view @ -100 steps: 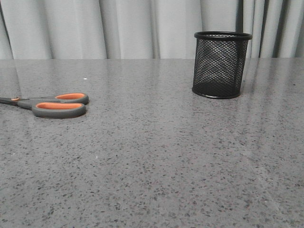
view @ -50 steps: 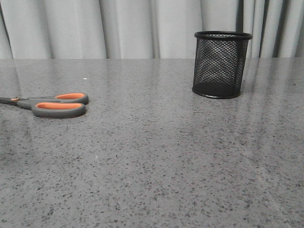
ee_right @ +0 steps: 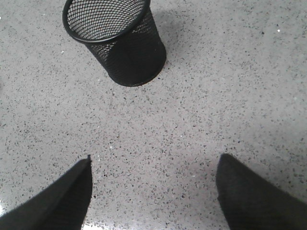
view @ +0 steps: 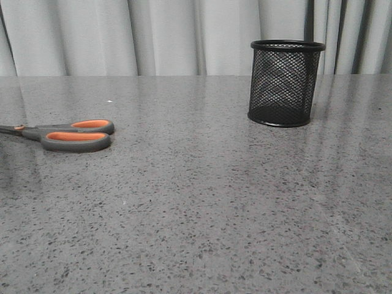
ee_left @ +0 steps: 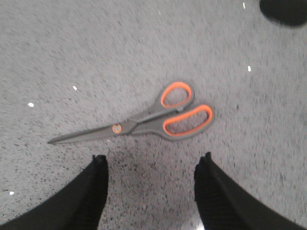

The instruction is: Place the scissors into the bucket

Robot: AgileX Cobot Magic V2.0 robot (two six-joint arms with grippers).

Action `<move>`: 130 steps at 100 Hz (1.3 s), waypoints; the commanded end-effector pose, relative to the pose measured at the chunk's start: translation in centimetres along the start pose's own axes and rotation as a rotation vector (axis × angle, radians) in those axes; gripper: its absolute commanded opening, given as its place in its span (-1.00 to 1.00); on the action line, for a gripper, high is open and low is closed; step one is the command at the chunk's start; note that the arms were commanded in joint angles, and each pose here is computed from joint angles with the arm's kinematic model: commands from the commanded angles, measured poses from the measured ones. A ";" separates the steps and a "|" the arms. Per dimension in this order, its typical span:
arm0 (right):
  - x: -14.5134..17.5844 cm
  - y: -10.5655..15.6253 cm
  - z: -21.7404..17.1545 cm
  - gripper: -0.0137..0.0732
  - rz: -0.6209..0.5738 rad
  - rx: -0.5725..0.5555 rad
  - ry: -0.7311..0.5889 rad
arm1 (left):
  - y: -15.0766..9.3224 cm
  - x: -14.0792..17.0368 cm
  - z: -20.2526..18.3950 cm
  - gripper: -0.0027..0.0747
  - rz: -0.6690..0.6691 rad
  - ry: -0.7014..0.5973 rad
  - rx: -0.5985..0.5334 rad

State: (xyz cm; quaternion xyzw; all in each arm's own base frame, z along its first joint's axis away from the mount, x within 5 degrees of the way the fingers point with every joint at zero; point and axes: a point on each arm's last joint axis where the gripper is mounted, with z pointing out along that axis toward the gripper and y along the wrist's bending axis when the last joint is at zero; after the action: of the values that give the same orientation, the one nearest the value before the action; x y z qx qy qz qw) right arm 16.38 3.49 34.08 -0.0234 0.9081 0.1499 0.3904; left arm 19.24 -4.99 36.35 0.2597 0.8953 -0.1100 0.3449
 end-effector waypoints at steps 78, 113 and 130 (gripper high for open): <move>-0.9 0.4 -0.7 0.47 -0.051 -0.015 -0.041 | 2.8 -5.0 11.2 0.07 0.937 0.261 0.257; -0.9 0.4 -0.7 0.47 -0.063 -0.015 -0.041 | 3.4 -4.9 14.3 0.07 0.973 0.356 0.301; -0.9 0.4 -0.7 0.47 -0.063 -0.014 -0.045 | 3.6 -4.4 15.7 0.07 0.963 0.380 0.328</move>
State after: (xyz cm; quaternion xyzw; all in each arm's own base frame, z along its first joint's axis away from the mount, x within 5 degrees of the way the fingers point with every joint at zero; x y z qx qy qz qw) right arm 16.14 3.55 33.82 -0.0489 0.9147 0.1421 0.3752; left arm 32.68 -9.13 26.25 0.7065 0.6976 -0.0362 0.1136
